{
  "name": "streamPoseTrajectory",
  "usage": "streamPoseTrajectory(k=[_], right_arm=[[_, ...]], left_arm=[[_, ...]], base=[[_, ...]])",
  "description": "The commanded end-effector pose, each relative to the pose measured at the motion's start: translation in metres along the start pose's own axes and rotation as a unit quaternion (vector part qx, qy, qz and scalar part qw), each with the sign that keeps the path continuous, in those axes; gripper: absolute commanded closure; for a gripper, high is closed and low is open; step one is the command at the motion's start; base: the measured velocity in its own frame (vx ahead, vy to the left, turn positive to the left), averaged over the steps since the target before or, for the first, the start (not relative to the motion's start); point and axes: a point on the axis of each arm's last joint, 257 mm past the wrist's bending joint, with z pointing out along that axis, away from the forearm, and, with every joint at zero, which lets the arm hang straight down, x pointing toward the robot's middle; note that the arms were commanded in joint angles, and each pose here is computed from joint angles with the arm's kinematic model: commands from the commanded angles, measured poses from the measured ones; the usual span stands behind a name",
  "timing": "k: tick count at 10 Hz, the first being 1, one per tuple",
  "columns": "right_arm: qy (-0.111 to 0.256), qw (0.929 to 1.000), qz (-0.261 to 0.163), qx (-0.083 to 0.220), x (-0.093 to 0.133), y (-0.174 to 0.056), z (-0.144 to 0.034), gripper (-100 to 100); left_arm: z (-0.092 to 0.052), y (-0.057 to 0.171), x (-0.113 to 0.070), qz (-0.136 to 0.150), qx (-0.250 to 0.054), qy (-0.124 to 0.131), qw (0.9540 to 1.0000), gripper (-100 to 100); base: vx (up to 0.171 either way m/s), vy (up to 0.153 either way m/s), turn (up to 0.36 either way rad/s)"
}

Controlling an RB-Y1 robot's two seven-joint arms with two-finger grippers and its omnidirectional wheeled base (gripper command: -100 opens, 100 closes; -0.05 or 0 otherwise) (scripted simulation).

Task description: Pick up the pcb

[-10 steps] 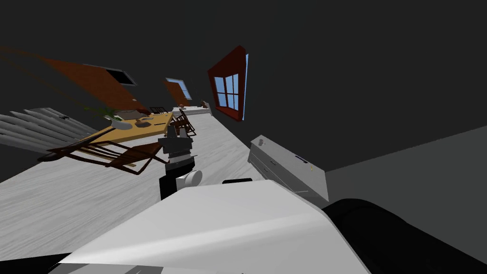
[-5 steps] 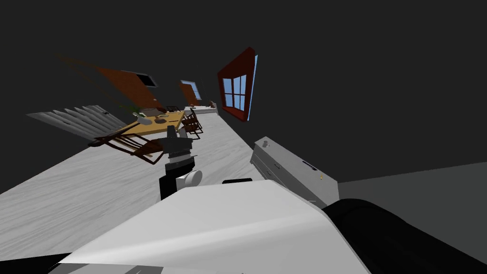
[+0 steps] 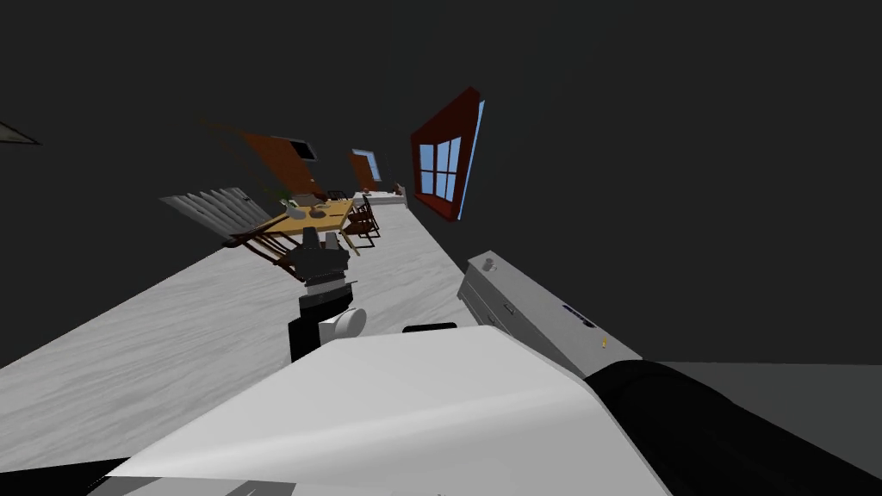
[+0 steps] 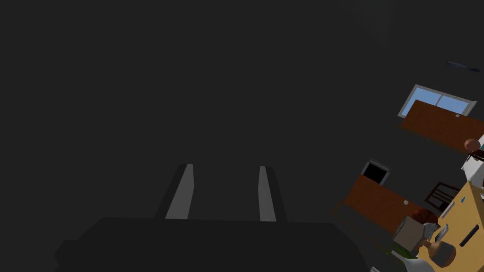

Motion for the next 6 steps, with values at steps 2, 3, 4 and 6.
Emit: streamPoseTrajectory(k=[2, 3, 4, 6], right_arm=[[0.025, 0.9980, -0.022, 0.054, 0.013, -0.046, -0.021, -100], [0.042, 0.9936, -0.038, 0.097, 0.020, -0.084, -0.039, -100], [0.042, 0.9936, -0.038, 0.097, 0.020, -0.084, -0.040, -100], [0.056, 0.9873, -0.054, 0.139, 0.024, -0.119, -0.059, -100]], left_arm=[[0.000, 0.000, 0.000, 0.000, 0.000, 0.000, 1.0000, 0], [0.000, 0.000, 0.000, 0.000, 0.000, 0.000, 1.0000, 0], [0.000, 0.000, 0.000, 0.000, 0.000, 0.000, 1.0000, 0], [0.000, 0.000, 0.000, 0.000, 0.000, 0.000, 1.0000, 0]], base=[[-0.005, -0.048, 0.235], [-0.011, -0.048, 0.225], [-0.009, -0.051, 0.146], [-0.009, -0.070, 0.197]])
